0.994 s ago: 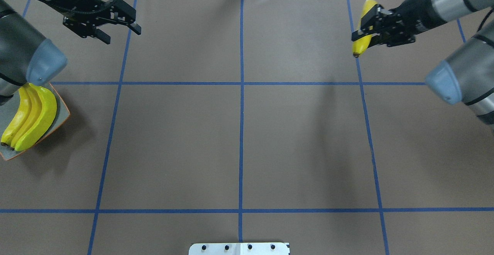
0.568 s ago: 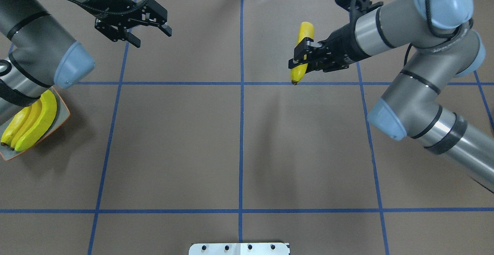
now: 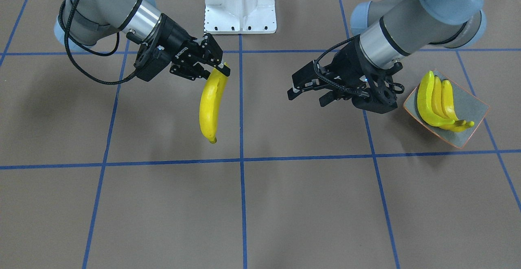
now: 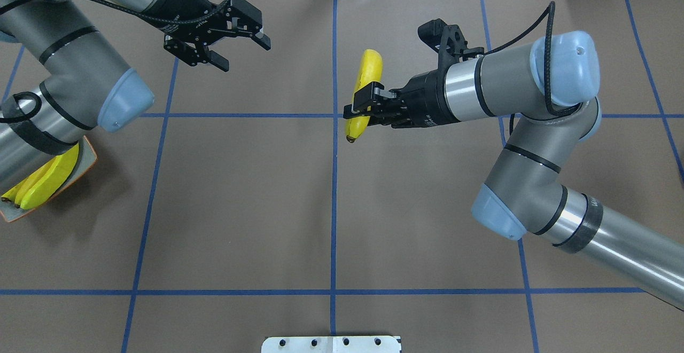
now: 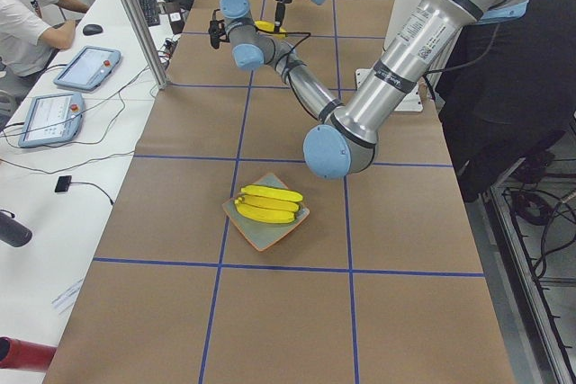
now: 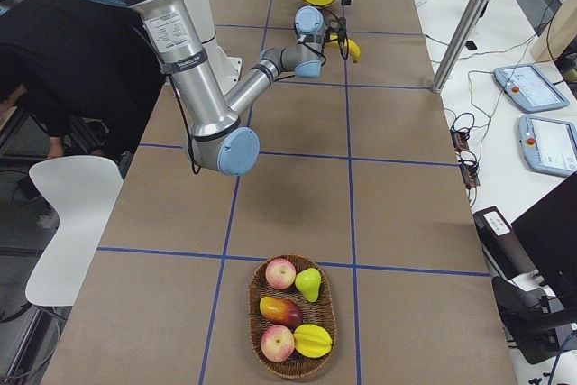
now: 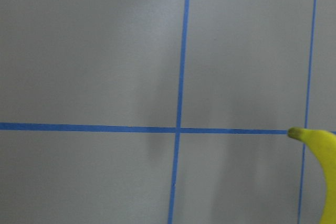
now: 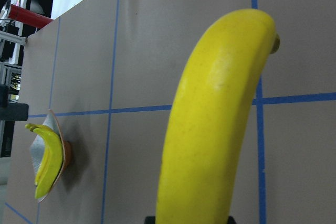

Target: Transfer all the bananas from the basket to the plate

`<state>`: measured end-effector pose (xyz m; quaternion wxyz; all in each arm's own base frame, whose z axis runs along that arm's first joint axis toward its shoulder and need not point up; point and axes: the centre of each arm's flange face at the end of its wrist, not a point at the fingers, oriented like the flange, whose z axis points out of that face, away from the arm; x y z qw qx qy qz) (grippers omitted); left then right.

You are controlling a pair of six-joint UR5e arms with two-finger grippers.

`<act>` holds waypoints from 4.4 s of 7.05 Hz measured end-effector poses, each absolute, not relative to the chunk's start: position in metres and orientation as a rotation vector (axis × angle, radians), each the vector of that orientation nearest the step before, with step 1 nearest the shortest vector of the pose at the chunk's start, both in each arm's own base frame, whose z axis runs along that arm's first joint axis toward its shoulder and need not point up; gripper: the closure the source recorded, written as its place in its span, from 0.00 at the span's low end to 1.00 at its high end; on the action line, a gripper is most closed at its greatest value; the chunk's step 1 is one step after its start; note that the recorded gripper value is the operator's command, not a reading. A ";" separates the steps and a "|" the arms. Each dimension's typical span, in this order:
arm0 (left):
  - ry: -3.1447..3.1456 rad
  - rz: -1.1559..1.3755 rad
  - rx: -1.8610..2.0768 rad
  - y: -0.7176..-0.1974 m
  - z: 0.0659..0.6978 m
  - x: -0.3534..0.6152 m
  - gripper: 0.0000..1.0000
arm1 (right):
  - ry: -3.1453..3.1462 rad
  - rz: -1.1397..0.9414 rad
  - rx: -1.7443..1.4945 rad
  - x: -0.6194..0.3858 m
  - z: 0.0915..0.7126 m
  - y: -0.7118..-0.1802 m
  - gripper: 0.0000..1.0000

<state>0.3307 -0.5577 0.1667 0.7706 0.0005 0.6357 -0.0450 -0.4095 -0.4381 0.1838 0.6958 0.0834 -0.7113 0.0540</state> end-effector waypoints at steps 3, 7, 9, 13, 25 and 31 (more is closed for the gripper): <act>1.472 -0.071 -0.005 -0.537 0.149 0.345 0.00 | -1.696 0.098 0.177 -0.436 0.157 -0.404 1.00; 1.545 -0.062 -0.038 -0.518 0.131 0.357 0.00 | -1.796 0.094 0.166 -0.436 0.127 -0.392 1.00; 1.568 -0.076 -0.076 -0.510 0.123 0.364 0.01 | -1.823 0.104 0.172 -0.434 0.122 -0.390 1.00; 1.582 -0.079 -0.113 -0.500 0.114 0.373 0.80 | -1.837 0.099 0.175 -0.434 0.115 -0.388 1.00; 1.361 -0.051 0.111 -0.547 0.326 0.242 1.00 | -1.728 0.242 0.261 -0.382 0.236 -0.424 0.00; 0.645 0.057 0.328 -0.565 0.478 0.114 1.00 | -1.461 0.396 0.351 -0.369 0.282 -0.467 0.00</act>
